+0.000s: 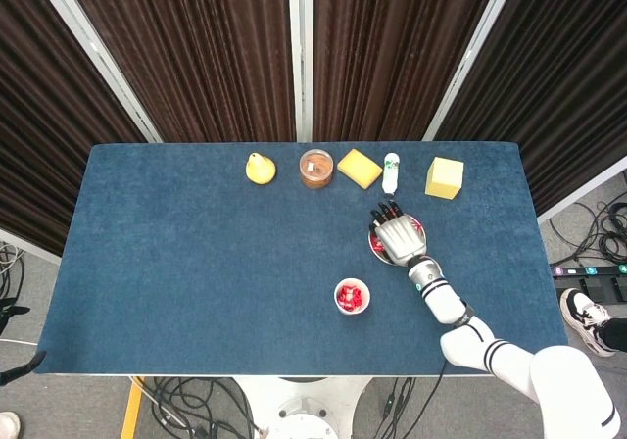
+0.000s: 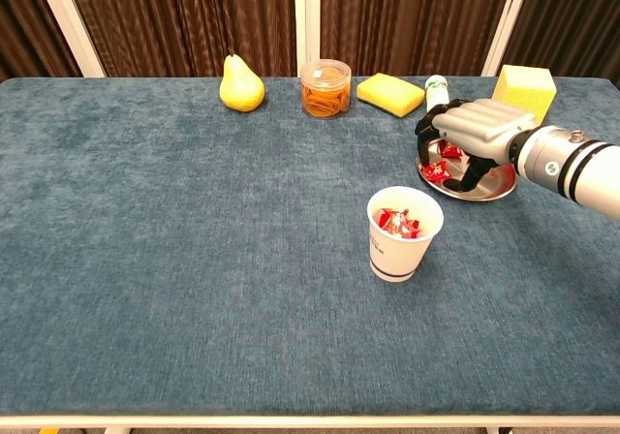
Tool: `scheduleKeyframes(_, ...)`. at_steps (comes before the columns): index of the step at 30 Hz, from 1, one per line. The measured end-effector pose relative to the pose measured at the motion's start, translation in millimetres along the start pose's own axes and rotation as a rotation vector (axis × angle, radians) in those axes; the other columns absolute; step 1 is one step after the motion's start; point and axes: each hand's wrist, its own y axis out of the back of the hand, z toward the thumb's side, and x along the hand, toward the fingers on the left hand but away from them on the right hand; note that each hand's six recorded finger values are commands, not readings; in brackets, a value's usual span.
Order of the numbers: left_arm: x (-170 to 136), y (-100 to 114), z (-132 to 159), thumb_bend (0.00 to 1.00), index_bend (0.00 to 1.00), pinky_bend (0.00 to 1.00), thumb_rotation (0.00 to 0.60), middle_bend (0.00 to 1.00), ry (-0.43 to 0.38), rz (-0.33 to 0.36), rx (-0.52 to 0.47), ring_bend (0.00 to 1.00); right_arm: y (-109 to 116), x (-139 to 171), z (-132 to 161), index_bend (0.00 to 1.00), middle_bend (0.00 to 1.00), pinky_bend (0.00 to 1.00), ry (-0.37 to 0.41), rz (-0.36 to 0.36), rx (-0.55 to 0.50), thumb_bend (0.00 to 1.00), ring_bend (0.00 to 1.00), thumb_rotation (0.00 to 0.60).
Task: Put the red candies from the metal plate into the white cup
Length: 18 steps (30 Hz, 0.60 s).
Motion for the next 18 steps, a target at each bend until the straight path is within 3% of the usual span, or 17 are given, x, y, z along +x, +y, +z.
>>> scheduleKeyframes(18,-0.1,0.0,0.8,0.12,0.37,0.27,0.6,0.31,-0.004,0.0,-0.007,0.27,1.7,1.9,-4.2,0.58,0.2,0.0,-0.017,-0.037,-0.022,0.38,0.0,0.6)
